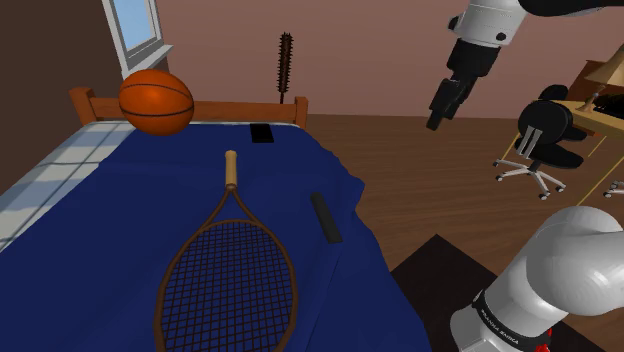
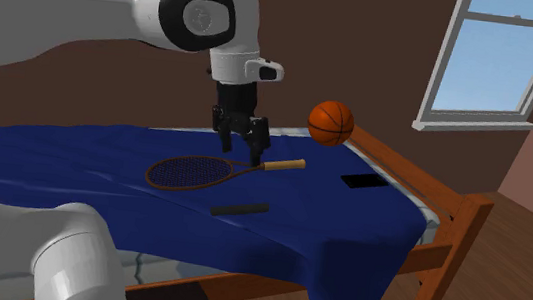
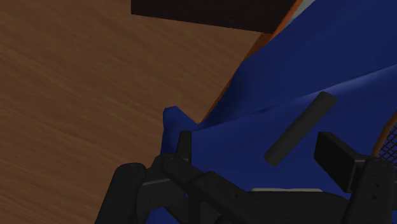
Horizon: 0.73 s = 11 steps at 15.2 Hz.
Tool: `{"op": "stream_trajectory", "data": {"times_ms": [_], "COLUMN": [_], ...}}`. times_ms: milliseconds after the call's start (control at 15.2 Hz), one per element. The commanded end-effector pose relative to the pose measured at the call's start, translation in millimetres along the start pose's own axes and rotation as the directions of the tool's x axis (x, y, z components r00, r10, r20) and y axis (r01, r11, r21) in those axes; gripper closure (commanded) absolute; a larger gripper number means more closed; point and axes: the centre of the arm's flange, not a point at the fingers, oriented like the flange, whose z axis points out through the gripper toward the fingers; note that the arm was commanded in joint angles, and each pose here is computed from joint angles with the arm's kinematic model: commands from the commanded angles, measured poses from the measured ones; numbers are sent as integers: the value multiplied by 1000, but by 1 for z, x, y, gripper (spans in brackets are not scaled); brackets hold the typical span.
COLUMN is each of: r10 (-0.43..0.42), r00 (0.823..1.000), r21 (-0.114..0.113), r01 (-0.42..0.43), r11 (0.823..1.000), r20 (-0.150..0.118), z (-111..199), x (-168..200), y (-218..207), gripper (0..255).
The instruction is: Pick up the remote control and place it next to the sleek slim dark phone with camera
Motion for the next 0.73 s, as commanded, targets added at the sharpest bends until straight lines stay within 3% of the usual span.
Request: {"op": "stream_trajectory", "data": {"times_ms": [0,330,660], "r10": [0,105,209], "r00": [1000,994,976], "r21": [0,-9,-14], "r01": [0,-106,-210], "r11": [1000,994,978], "r20": [0,-26,-52], "z": [0,51,101], "x": [0,11,28], "y": [0,-41,-81], "gripper": [0,0,0]}}
